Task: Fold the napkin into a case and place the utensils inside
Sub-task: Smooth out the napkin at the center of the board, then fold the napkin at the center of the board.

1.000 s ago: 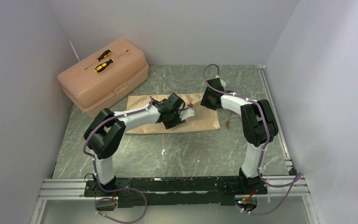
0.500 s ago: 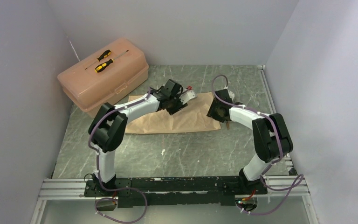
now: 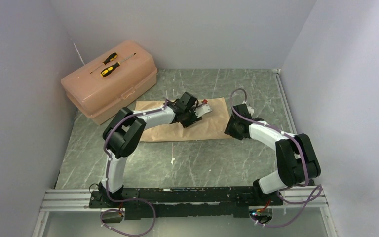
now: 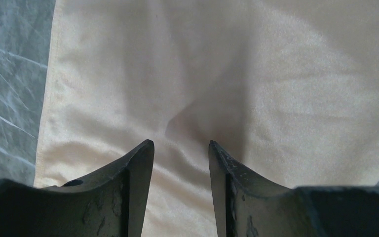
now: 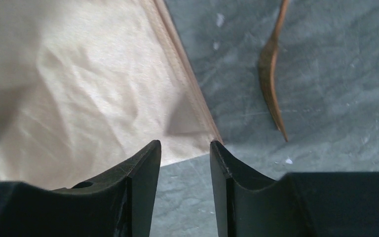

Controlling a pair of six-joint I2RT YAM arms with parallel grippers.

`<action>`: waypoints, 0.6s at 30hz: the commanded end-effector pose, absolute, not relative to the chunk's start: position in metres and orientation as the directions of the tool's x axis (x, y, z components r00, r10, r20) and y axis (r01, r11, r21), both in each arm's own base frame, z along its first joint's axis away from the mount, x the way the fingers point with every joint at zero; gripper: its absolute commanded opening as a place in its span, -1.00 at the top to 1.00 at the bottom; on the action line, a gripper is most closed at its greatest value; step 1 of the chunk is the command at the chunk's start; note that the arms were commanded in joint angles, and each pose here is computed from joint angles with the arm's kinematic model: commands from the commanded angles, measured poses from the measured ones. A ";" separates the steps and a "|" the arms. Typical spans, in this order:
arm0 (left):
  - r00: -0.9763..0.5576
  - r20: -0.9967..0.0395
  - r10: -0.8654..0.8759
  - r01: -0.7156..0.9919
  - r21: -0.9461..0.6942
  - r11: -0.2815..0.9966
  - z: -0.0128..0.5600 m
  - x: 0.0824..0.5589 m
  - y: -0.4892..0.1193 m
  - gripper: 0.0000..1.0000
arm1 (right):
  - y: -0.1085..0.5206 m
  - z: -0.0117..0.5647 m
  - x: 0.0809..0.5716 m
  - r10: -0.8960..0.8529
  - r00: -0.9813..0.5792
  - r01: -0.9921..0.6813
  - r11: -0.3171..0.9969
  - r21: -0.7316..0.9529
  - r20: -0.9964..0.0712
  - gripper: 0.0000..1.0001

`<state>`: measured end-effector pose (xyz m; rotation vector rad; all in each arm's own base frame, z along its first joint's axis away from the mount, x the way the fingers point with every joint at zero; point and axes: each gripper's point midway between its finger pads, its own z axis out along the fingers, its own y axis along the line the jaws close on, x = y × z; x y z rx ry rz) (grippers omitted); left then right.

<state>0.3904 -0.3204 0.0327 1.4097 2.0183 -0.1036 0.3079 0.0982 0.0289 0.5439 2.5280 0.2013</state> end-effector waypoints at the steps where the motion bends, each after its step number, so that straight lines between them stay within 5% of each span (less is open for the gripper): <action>1: -0.198 -0.594 0.780 0.843 0.302 0.444 0.067 0.385 -0.314 -0.07 | 0.089 0.014 0.294 0.441 -0.783 0.381 0.897 0.222 -0.438 0.13; 3: -0.201 -0.600 0.774 0.840 0.301 0.452 0.086 0.382 -0.310 -0.11 | 0.088 0.009 0.291 0.443 -0.791 0.390 0.896 0.211 -0.421 0.16; 7: -0.233 -0.618 0.751 0.828 0.279 0.486 0.127 0.377 -0.280 -0.54 | 0.088 0.018 0.293 0.446 -0.788 0.388 0.895 0.219 -0.425 0.13; 12: -0.333 -0.575 0.747 0.816 0.221 0.534 0.129 0.366 -0.203 -0.52 | 0.086 0.047 0.297 0.453 -0.759 0.380 0.891 0.247 -0.468 -0.11; 18: -0.396 -0.446 0.803 0.821 0.220 0.527 0.071 0.335 -0.133 -0.48 | 0.086 0.047 0.295 0.482 -0.756 0.402 0.876 0.267 -0.444 -0.16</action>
